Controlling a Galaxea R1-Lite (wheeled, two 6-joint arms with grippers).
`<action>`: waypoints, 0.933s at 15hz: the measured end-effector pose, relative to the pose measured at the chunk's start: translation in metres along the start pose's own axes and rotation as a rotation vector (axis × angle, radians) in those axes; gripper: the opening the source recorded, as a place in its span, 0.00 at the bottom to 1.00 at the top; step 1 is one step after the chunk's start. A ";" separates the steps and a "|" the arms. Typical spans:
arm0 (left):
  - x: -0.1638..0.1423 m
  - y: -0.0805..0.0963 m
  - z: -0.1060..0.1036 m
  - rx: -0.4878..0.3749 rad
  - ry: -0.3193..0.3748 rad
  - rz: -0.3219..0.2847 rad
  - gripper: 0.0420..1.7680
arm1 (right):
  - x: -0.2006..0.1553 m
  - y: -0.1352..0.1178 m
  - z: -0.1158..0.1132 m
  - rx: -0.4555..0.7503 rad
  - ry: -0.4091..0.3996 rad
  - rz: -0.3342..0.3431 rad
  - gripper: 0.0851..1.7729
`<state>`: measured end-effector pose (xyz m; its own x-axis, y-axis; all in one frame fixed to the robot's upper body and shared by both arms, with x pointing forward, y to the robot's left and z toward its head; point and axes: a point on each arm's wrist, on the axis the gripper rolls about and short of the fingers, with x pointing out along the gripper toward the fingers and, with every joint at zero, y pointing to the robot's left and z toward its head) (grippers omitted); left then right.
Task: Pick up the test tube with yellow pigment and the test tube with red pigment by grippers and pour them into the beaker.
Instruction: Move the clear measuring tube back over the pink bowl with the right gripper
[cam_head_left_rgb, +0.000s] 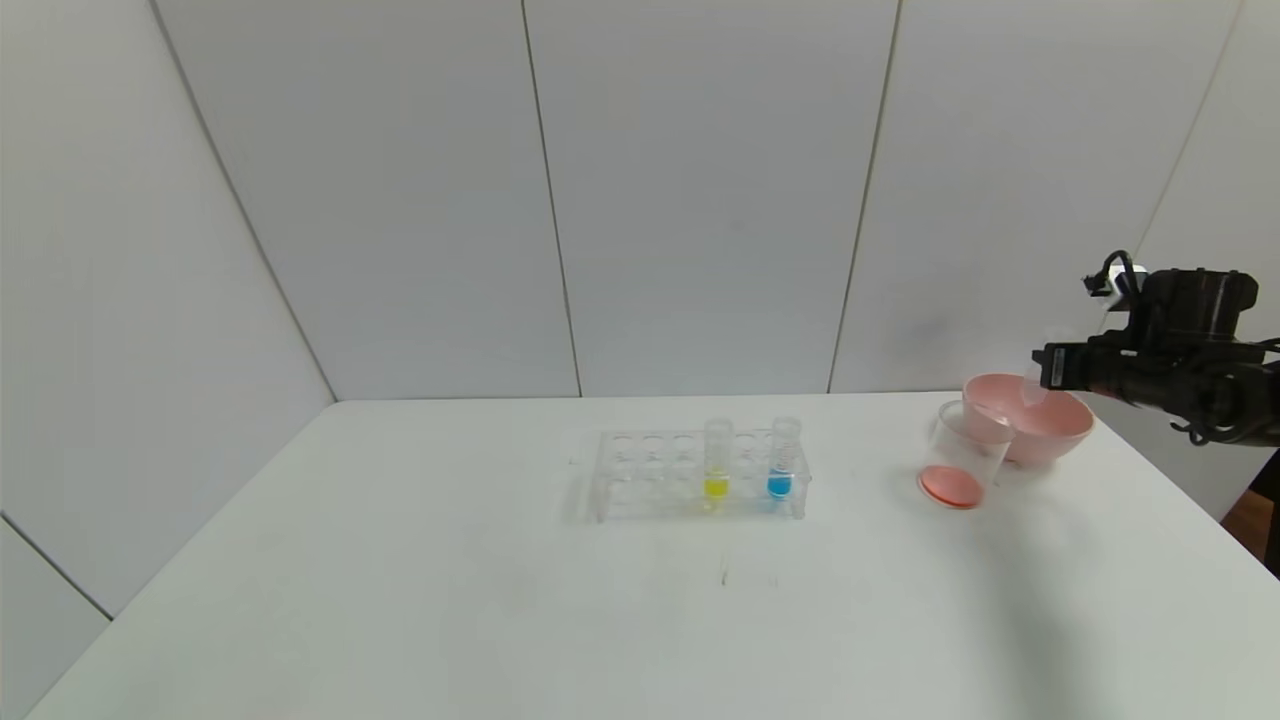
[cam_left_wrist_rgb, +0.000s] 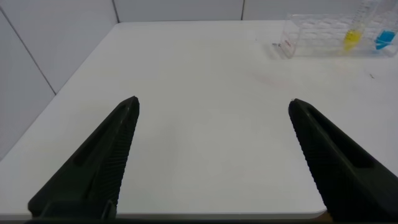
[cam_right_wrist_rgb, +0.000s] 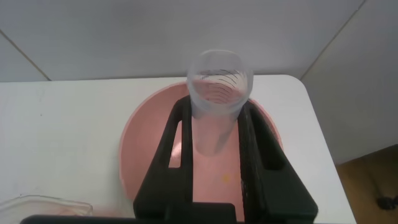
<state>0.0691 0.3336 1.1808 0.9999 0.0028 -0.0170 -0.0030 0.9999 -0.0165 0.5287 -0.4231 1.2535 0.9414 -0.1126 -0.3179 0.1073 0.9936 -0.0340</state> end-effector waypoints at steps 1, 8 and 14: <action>0.000 0.000 0.000 0.000 0.000 0.000 0.97 | 0.001 0.000 -0.001 0.001 0.002 0.000 0.24; 0.000 0.000 0.000 0.000 0.000 0.000 0.97 | 0.002 0.000 -0.005 0.002 0.024 0.001 0.24; 0.000 0.000 0.000 0.000 0.000 0.000 0.97 | 0.003 -0.001 -0.006 0.003 0.025 0.000 0.57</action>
<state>0.0691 0.3336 1.1808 0.9999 0.0028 -0.0170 -0.0030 0.9999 -0.0165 0.5295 -0.4239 1.2463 0.9331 -0.1123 -0.3415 0.1082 0.9936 -0.0312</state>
